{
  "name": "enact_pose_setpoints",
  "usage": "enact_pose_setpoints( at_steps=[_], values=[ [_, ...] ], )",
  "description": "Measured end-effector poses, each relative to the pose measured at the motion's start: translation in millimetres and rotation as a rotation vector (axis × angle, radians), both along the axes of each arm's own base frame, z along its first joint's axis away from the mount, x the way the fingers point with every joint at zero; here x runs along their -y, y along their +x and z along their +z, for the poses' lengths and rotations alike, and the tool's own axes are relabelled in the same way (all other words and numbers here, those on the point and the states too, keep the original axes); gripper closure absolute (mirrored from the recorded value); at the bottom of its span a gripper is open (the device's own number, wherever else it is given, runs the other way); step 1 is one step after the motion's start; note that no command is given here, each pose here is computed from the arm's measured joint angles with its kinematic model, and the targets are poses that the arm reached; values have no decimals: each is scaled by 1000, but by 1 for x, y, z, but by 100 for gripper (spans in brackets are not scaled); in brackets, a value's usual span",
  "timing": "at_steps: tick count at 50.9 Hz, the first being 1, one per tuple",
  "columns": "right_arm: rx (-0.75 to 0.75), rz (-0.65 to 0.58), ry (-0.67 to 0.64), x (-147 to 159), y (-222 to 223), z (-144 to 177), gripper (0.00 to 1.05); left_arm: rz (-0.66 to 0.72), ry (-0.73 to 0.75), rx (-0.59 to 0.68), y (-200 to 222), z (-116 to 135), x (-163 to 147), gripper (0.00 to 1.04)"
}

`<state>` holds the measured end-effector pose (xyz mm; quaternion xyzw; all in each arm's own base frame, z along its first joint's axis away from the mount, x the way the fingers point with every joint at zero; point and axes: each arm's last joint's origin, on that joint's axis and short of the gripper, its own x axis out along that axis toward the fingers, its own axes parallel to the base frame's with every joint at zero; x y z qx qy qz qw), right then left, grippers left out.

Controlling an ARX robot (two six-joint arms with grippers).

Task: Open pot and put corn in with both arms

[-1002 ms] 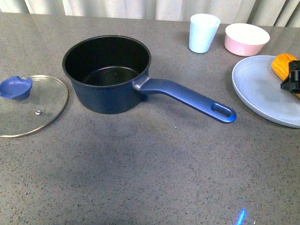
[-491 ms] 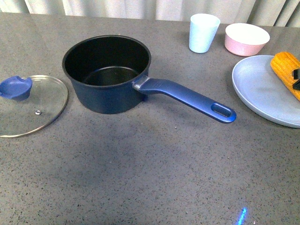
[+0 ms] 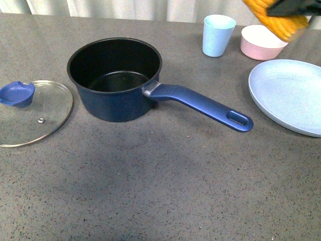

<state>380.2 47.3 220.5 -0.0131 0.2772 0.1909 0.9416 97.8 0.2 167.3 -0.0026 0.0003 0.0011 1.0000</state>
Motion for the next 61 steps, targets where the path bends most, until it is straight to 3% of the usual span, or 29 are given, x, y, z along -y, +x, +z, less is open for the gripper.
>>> enact_pose_setpoints(
  at_steps=[11, 18, 25, 49, 61],
  values=[
    [24, 156, 18, -90, 20, 14, 91, 0, 0, 0, 0, 0, 0, 9],
    [-38, 241, 17, -145, 28, -2, 91, 0, 0, 0, 0, 0, 0, 9],
    [-80, 296, 15, -177, 26, -15, 91, 0, 0, 0, 0, 0, 0, 9],
    [-133, 340, 7, -211, 27, -35, 90, 0, 0, 0, 0, 0, 0, 9],
    [-159, 323, -13, -215, 30, -47, 57, 0, 0, 0, 0, 0, 0, 9]
  ],
)
